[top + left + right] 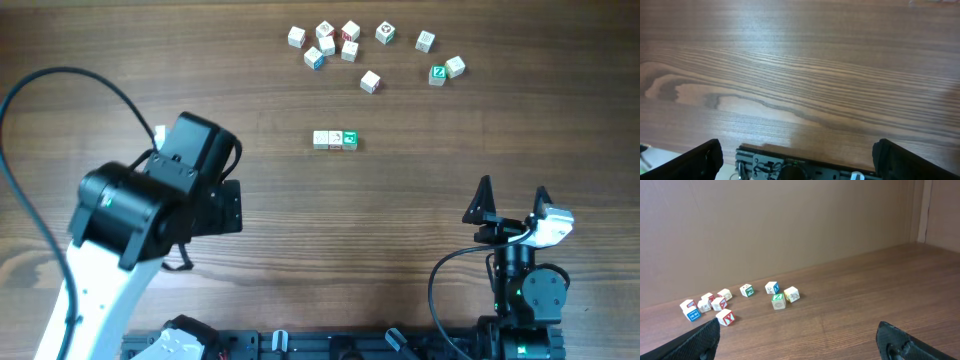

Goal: Form a horizontal line

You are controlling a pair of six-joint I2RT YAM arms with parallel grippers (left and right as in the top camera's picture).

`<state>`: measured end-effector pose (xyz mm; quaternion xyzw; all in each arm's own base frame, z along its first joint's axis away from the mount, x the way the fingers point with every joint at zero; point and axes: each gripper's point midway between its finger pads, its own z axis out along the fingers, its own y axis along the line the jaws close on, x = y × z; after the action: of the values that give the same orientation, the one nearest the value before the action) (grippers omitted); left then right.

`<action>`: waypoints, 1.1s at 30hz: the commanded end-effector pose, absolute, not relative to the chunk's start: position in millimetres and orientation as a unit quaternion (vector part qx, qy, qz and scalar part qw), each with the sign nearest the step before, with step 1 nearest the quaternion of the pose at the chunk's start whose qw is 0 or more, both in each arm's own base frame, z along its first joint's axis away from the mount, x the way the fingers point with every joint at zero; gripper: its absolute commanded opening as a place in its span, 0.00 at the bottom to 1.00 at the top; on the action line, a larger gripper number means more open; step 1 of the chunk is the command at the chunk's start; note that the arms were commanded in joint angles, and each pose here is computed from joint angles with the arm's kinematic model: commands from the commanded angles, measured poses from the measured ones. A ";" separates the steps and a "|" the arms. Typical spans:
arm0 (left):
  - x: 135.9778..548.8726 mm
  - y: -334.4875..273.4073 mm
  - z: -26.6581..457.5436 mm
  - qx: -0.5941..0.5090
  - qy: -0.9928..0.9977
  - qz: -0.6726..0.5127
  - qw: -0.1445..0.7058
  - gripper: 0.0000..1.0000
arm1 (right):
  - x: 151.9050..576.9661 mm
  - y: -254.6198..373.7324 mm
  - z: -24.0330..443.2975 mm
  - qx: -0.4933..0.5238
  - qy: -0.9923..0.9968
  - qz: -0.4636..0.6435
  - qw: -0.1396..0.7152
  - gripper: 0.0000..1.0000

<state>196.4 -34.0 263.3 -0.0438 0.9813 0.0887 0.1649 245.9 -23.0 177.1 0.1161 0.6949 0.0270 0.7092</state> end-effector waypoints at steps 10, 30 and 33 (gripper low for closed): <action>131.2 2.3 311.3 -0.089 0.867 -0.059 0.487 1.00 | 245.6 -21.7 179.0 0.106 0.693 0.024 0.713 1.00; 244.6 -27.1 157.0 0.063 0.730 -0.018 0.681 1.00 | 245.6 -21.7 179.0 0.106 0.693 0.024 0.713 1.00; 245.7 -14.2 157.0 0.044 0.731 -0.001 0.681 1.00 | 245.6 -21.7 179.0 0.106 0.693 0.024 0.713 1.00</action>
<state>245.1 -23.2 158.8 0.0369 0.7320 -0.0298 0.6796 245.8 -22.9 177.6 0.1144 0.6943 0.0261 0.7100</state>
